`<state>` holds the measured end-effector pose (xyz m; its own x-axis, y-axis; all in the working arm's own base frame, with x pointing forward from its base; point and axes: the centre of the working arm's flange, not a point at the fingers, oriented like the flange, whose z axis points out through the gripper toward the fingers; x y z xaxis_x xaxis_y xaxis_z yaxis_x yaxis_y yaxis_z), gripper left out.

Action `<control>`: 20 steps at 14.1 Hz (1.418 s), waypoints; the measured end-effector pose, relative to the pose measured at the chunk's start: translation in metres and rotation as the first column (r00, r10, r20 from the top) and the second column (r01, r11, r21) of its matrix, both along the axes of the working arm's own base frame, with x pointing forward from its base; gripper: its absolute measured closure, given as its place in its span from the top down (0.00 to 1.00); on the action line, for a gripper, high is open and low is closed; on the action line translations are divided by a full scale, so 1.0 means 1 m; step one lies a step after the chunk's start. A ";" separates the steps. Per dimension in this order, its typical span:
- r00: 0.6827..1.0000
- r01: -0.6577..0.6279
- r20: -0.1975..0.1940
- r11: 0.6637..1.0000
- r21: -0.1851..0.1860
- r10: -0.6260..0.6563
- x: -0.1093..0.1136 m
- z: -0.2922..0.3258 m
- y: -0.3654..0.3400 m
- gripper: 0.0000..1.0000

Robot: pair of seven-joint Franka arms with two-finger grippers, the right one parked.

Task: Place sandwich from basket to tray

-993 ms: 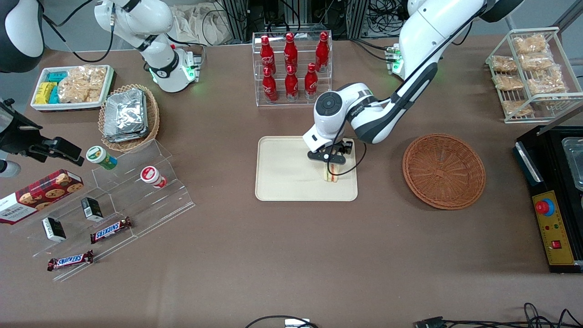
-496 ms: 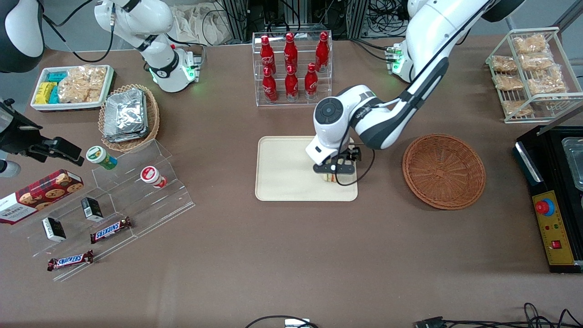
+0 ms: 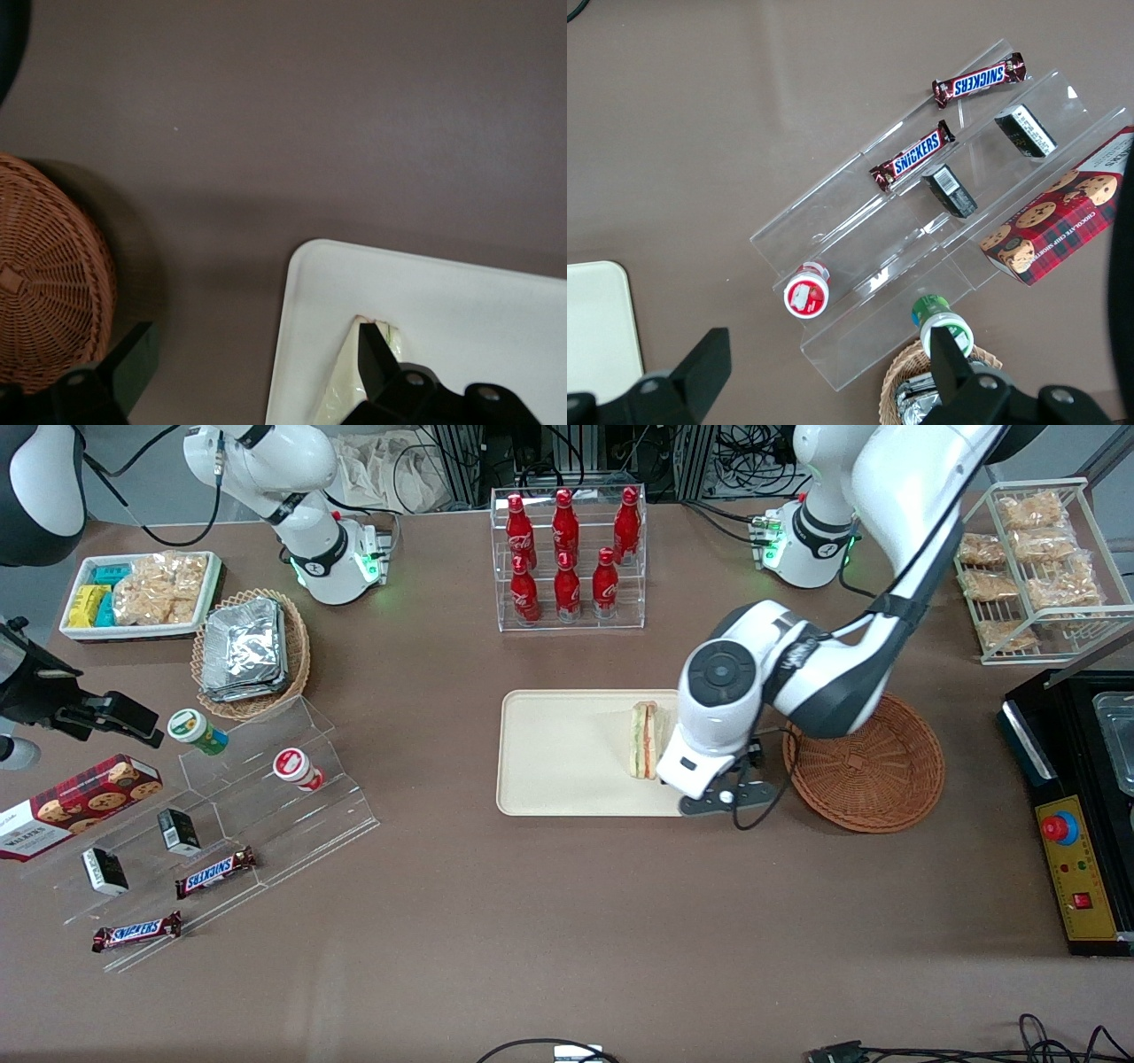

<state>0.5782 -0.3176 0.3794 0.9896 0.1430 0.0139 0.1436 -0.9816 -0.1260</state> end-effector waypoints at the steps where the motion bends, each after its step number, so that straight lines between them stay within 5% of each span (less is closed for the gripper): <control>1: 1.000 -0.004 -0.008 1.000 -0.014 0.004 0.006 0.010 0.013 1.00; 13: 0.989 0.048 -0.134 0.995 -0.087 -0.060 0.031 0.104 0.147 1.00; 20: 0.987 0.095 -0.117 0.983 -0.156 -0.114 0.015 0.177 0.241 1.00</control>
<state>0.5928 -0.0769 0.5569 0.9918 0.0294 -0.1240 0.0312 -0.9994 0.0128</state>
